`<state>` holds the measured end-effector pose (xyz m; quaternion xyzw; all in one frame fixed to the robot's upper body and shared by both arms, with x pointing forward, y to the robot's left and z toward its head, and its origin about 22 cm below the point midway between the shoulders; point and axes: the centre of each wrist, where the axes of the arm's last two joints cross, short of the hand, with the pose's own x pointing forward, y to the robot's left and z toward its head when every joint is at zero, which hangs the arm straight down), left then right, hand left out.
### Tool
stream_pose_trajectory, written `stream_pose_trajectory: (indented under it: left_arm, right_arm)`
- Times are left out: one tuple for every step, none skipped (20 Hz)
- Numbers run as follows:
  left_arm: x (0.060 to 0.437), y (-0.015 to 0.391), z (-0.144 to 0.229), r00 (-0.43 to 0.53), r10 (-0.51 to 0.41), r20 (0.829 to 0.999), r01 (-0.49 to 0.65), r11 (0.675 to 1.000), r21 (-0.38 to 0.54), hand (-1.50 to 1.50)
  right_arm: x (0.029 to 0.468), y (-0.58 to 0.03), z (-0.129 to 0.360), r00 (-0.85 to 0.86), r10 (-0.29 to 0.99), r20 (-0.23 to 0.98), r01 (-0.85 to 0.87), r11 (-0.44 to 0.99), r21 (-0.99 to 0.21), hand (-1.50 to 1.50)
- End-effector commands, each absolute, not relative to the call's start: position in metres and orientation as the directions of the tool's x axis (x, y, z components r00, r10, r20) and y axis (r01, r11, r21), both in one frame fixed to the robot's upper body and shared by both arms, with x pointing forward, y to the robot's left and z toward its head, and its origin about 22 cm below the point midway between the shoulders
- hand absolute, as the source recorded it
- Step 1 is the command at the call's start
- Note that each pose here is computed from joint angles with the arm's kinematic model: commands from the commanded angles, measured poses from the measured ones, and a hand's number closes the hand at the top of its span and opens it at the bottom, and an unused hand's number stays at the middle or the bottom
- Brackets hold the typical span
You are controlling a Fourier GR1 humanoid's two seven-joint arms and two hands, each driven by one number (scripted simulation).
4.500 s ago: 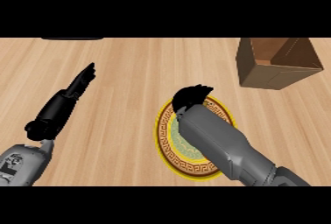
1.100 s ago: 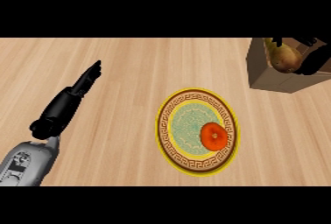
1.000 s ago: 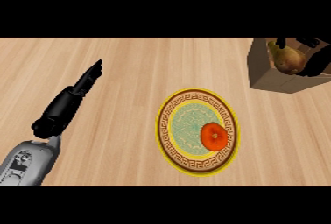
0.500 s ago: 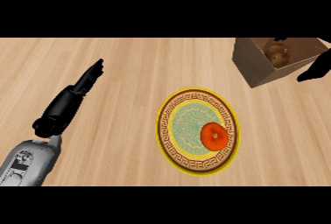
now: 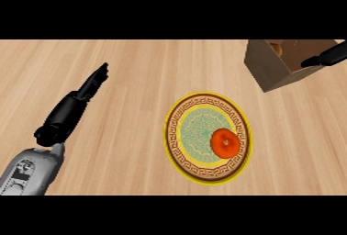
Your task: Pick the pear from the plate and place it in the cardboard box
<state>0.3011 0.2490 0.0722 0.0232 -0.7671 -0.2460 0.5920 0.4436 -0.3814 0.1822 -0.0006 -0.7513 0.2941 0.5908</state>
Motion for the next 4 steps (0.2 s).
stream_pose_trajectory:
  left_arm:
    - [0.300,0.244,0.066,-0.304,-0.316,0.899,0.281,0.872,0.401,0.00]
    - [0.308,0.246,0.083,-0.316,-0.321,0.893,0.255,0.878,0.406,0.00]
    - [0.302,0.245,0.077,-0.312,-0.314,0.896,0.268,0.876,0.401,0.00]
    - [0.308,0.237,0.090,-0.343,-0.308,0.887,0.273,0.871,0.408,0.00]
  right_arm:
    - [0.439,-0.398,0.193,-0.236,0.135,0.962,-0.372,0.902,-0.217,-1.50]
    - [0.435,-0.406,0.191,-0.236,0.115,0.965,-0.361,0.912,-0.197,-1.50]
    - [0.431,-0.412,0.185,-0.227,0.098,0.969,-0.338,0.925,-0.173,-1.50]
    - [0.425,-0.422,0.181,-0.235,0.115,0.965,-0.299,0.937,-0.184,-1.50]
